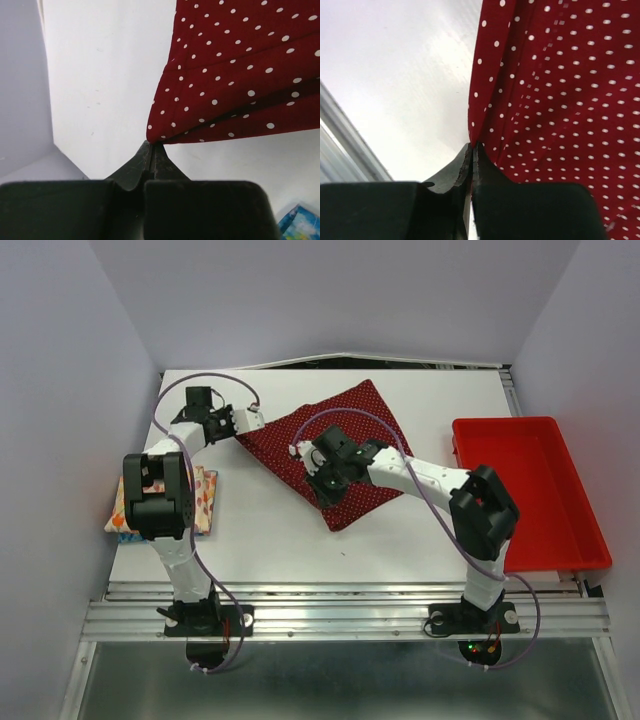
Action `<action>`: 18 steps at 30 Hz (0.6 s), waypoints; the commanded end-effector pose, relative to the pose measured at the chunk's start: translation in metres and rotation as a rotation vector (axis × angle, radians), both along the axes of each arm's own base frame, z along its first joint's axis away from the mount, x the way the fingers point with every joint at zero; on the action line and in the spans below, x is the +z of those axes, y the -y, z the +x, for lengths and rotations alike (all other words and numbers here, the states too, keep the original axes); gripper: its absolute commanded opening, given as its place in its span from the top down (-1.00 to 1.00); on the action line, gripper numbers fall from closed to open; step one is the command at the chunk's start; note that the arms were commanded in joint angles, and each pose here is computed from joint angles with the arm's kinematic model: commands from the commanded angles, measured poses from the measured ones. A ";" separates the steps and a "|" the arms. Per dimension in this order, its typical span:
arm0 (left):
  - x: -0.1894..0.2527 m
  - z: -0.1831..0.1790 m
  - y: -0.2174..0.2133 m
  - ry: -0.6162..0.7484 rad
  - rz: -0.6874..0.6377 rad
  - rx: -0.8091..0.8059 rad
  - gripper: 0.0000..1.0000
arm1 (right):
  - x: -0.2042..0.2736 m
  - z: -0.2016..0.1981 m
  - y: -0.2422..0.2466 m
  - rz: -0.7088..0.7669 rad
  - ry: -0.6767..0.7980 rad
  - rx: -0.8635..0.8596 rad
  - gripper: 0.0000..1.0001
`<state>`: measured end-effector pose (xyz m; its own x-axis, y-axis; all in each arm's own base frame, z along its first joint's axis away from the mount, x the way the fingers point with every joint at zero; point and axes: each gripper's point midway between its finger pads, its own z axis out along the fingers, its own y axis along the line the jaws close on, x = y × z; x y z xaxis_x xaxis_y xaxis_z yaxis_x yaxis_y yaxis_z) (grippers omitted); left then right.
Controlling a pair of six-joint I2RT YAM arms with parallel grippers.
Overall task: Fold and stack the skirts
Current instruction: Flatten the skirt out
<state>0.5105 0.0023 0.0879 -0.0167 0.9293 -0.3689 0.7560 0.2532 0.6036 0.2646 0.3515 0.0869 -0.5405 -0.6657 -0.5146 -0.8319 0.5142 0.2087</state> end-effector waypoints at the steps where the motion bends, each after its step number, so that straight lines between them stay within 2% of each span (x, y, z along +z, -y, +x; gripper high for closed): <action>1: 0.088 0.028 -0.019 0.388 0.121 -0.021 0.83 | -0.002 -0.032 -0.015 0.062 -0.170 0.095 0.79; 2: 0.091 0.027 -0.019 0.395 0.111 -0.013 0.67 | 0.000 -0.034 -0.021 0.080 -0.195 0.109 0.66; 3: 0.096 0.026 -0.020 0.400 0.101 0.008 0.52 | 0.011 -0.037 -0.031 0.126 -0.225 0.132 0.27; 4: 0.096 0.024 -0.024 0.386 0.054 0.064 0.26 | 0.015 -0.038 -0.036 0.148 -0.233 0.146 0.04; 6: 0.106 0.027 -0.032 0.382 0.018 0.143 0.21 | 0.027 -0.037 -0.043 0.188 -0.233 0.163 -0.21; 7: 0.100 0.022 -0.036 0.331 -0.004 0.174 0.21 | 0.039 -0.035 -0.049 0.219 -0.222 0.179 -0.26; 9: 0.121 0.024 -0.053 0.323 -0.121 0.267 0.12 | 0.054 -0.035 -0.052 0.249 -0.206 0.186 -0.29; 10: 0.131 0.020 -0.060 0.304 -0.200 0.308 0.02 | 0.063 -0.020 -0.046 0.276 -0.205 0.148 -0.29; 12: 0.137 0.014 -0.057 0.264 -0.266 0.330 0.02 | 0.072 0.000 -0.035 0.301 -0.204 0.091 -0.26; 15: 0.127 -0.006 -0.029 0.127 -0.382 0.361 -0.01 | 0.066 0.057 0.002 0.261 -0.127 -0.040 -0.17; 17: 0.111 -0.019 -0.007 0.024 -0.423 0.389 0.05 | 0.046 0.093 0.035 0.141 -0.021 -0.103 -0.07; 18: 0.097 -0.025 0.017 -0.045 -0.452 0.397 0.10 | 0.038 0.111 0.056 0.090 0.021 -0.146 -0.01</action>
<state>0.5147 0.0574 0.1928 -0.2659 0.7305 -0.6290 0.4835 0.6655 0.5686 0.3073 0.3543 0.1237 -0.6296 -0.5505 -0.5482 -0.7767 0.4594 0.4308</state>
